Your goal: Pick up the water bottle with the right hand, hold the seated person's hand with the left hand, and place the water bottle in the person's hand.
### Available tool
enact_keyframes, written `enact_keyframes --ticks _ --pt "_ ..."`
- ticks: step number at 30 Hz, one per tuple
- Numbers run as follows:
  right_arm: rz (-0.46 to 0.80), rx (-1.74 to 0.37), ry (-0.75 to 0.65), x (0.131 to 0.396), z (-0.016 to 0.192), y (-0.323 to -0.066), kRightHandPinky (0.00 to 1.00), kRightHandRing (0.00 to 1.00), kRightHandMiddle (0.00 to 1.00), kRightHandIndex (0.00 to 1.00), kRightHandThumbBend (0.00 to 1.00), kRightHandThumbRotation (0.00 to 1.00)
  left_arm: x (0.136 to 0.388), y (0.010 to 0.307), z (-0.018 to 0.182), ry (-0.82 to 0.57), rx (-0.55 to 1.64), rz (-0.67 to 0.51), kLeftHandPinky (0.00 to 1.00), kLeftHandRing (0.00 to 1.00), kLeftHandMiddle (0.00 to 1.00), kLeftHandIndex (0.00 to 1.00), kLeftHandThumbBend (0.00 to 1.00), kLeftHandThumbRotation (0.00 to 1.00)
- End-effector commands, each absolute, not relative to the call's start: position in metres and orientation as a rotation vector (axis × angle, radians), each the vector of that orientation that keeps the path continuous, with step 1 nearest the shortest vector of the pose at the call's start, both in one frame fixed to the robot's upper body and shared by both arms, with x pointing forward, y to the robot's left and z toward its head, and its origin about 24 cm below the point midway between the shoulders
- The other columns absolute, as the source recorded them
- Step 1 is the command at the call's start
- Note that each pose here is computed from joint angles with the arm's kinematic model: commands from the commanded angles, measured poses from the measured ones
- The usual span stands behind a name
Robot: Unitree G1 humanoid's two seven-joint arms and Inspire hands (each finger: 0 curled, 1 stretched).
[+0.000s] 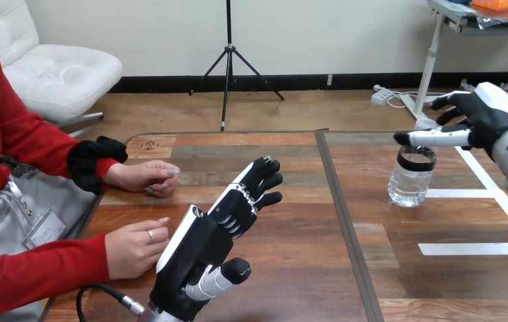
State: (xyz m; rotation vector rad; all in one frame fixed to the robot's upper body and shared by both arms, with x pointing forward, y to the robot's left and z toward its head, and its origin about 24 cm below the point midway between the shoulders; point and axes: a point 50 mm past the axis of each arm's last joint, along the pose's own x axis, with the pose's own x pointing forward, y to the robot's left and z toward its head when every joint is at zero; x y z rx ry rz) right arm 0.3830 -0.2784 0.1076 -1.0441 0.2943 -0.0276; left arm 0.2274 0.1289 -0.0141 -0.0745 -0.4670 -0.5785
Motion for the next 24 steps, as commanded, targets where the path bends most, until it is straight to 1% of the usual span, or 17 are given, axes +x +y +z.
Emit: enact_keyframes --ticks 1,15,24 --pt "-0.056 -1.012 0.178 0.398 0.138 -0.263 0.60 0.74 0.79 0.82 1.00 0.50 0.231 0.124 -0.006 -0.526 -0.081 -0.563 0.87 0.93 0.95 0.94 1.00 0.76" --pt "-0.034 -0.987 0.118 0.401 0.139 -0.250 0.62 0.74 0.79 0.82 1.00 0.48 0.231 0.123 -0.007 -0.518 -0.095 -0.561 0.87 0.93 0.94 0.93 1.00 0.75" --pt "-0.021 -0.979 0.117 0.403 0.138 -0.244 0.65 0.76 0.81 0.82 1.00 0.46 0.231 0.122 -0.007 -0.517 -0.098 -0.561 0.86 0.92 0.94 0.93 1.00 0.75"
